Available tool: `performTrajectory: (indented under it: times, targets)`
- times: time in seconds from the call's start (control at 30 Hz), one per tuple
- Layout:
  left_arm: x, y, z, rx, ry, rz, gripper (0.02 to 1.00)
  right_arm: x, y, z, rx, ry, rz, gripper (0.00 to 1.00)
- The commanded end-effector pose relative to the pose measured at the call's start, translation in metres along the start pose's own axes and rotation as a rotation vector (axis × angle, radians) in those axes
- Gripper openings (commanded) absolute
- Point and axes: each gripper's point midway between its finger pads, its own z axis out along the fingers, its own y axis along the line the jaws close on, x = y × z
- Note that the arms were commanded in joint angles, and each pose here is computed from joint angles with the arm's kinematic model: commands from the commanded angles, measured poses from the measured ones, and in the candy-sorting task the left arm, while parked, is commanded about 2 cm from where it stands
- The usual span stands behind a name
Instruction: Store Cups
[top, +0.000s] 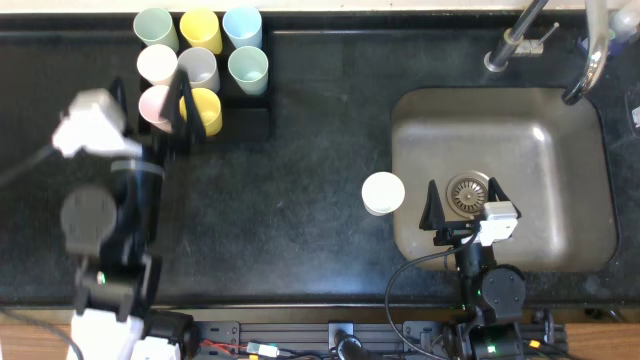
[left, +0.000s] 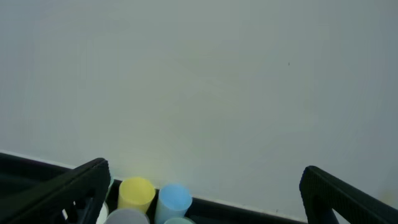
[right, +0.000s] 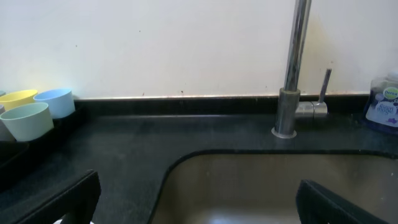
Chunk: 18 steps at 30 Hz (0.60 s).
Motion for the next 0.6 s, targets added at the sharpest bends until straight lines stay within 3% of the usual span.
performTrajectory:
  times: [0.03,0.6]
  targets:
    - [0.027,0.009,-0.033,0.042,-0.012,0.078,1.000,0.003,-0.001,0.000,0.002,-0.001,-0.003,0.998]
    - [0.106,0.033,-0.086,0.088,-0.011,0.127,1.000,0.003,-0.001,0.000,0.002,-0.001,-0.003,0.998]
